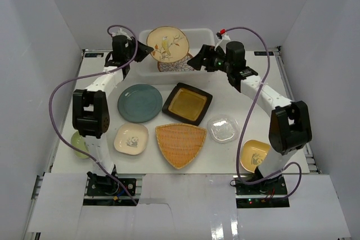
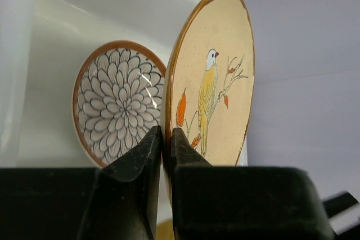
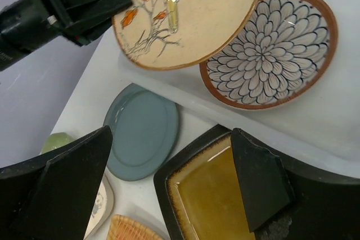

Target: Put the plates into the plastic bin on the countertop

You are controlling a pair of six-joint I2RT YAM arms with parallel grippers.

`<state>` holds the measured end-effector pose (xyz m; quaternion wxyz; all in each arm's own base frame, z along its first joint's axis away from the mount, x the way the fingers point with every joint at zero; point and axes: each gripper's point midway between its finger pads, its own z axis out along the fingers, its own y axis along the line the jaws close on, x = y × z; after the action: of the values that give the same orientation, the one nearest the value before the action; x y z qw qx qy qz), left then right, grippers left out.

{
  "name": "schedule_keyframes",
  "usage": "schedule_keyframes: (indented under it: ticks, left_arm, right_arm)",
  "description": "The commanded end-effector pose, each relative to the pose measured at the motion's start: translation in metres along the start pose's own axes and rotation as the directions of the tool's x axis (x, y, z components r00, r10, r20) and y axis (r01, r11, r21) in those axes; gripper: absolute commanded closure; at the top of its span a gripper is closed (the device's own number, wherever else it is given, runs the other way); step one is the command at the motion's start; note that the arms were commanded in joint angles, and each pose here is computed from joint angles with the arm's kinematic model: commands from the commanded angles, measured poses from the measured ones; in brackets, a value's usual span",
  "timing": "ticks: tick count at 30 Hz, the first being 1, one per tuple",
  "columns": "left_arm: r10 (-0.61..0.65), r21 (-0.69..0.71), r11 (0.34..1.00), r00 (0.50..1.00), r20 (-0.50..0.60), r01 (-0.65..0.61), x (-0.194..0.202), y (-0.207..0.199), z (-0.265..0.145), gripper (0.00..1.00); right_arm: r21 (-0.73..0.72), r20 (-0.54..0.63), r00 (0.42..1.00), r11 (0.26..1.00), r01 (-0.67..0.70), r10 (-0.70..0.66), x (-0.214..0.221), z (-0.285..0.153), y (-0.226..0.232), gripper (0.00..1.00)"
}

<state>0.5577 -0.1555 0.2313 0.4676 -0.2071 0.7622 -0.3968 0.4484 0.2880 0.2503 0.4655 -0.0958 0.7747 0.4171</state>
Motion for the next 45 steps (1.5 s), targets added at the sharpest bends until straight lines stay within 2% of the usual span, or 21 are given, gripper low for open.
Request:
schedule_keyframes:
  ticks: [1, 6, 10, 15, 18, 19, 20, 21, 22, 25, 26, 30, 35, 40, 45]
  left_arm:
    - [0.069, 0.105, 0.992, 0.996, 0.065, -0.075, -0.019, -0.058, 0.020, 1.00]
    - [0.123, 0.042, 0.991, 0.992, 0.031, -0.124, -0.002, -0.047, 0.066, 1.00]
    - [0.131, 0.029, 0.991, 0.991, -0.003, -0.131, 0.014, -0.045, 0.087, 1.00]
    - [0.137, -0.013, 0.990, 0.990, -0.023, -0.138, 0.026, -0.033, 0.100, 1.00]
    - [0.137, -0.036, 0.990, 0.990, -0.037, -0.138, 0.032, -0.023, 0.103, 1.00]
    - [0.136, -0.046, 0.989, 0.990, -0.037, -0.137, 0.033, -0.019, 0.103, 0.97]
    - [0.132, -0.053, 0.989, 0.990, -0.044, -0.135, 0.035, -0.015, 0.103, 0.86]
    - [0.133, -0.054, 0.989, 0.990, -0.045, -0.135, 0.035, -0.014, 0.104, 0.79]
    - [0.134, -0.048, 0.989, 0.990, -0.050, -0.137, 0.037, -0.014, 0.104, 0.65]
    - [0.135, -0.025, 0.990, 0.989, -0.065, -0.137, 0.040, -0.020, 0.103, 0.44]
    - [0.137, -0.019, 0.990, 0.988, -0.069, -0.139, 0.040, -0.021, 0.102, 0.34]
    - [0.158, -0.003, 0.987, 0.986, -0.060, -0.159, 0.034, -0.030, 0.093, 0.16]
    - [0.193, 0.043, 0.981, 0.980, -0.048, -0.191, 0.022, -0.050, 0.079, 0.02]
    - [0.233, 0.092, 0.969, 0.972, -0.043, -0.228, 0.004, -0.069, 0.062, 0.02]
    - [0.294, 0.121, 0.949, 0.956, -0.003, -0.292, -0.029, -0.084, 0.036, 0.02]
  right_arm:
    - [0.061, 0.111, 0.991, 0.995, 0.074, -0.080, -0.029, -0.029, 0.000, 0.09]
    - [0.114, 0.130, 0.988, 0.991, 0.067, -0.081, -0.021, -0.054, -0.012, 0.09]
    - [0.134, 0.136, 0.988, 0.989, 0.060, -0.078, -0.013, -0.067, -0.016, 0.09]
    - [0.196, 0.071, 0.997, 0.981, 0.001, -0.015, 0.031, -0.075, -0.044, 0.15]
    - [0.239, 0.052, 0.997, 0.969, -0.061, 0.050, 0.059, -0.080, -0.063, 0.21]
    - [0.238, 0.048, 0.996, 0.968, -0.080, 0.070, 0.066, -0.081, -0.065, 0.23]
    - [0.236, 0.050, 0.993, 0.965, -0.114, 0.106, 0.072, -0.081, -0.067, 0.25]
    - [0.233, 0.046, 0.991, 0.963, -0.137, 0.129, 0.085, -0.083, -0.072, 0.30]
    - [0.231, 0.041, 0.988, 0.961, -0.155, 0.150, 0.092, -0.083, -0.075, 0.30]
    - [0.251, 0.005, 0.975, 0.944, -0.216, 0.222, 0.116, -0.080, -0.090, 0.31]
    - [0.262, -0.017, 0.970, 0.937, -0.231, 0.243, 0.127, -0.076, -0.097, 0.31]
    - [0.274, -0.052, 0.950, 0.920, -0.281, 0.306, 0.147, -0.067, -0.108, 0.30]
    - [0.257, -0.066, 0.918, 0.896, -0.362, 0.390, 0.166, -0.059, -0.112, 0.29]
    - [0.228, -0.075, 0.875, 0.863, -0.451, 0.478, 0.180, -0.052, -0.112, 0.29]
    - [0.195, -0.067, 0.850, 0.842, -0.503, 0.523, 0.182, -0.044, -0.111, 0.33]
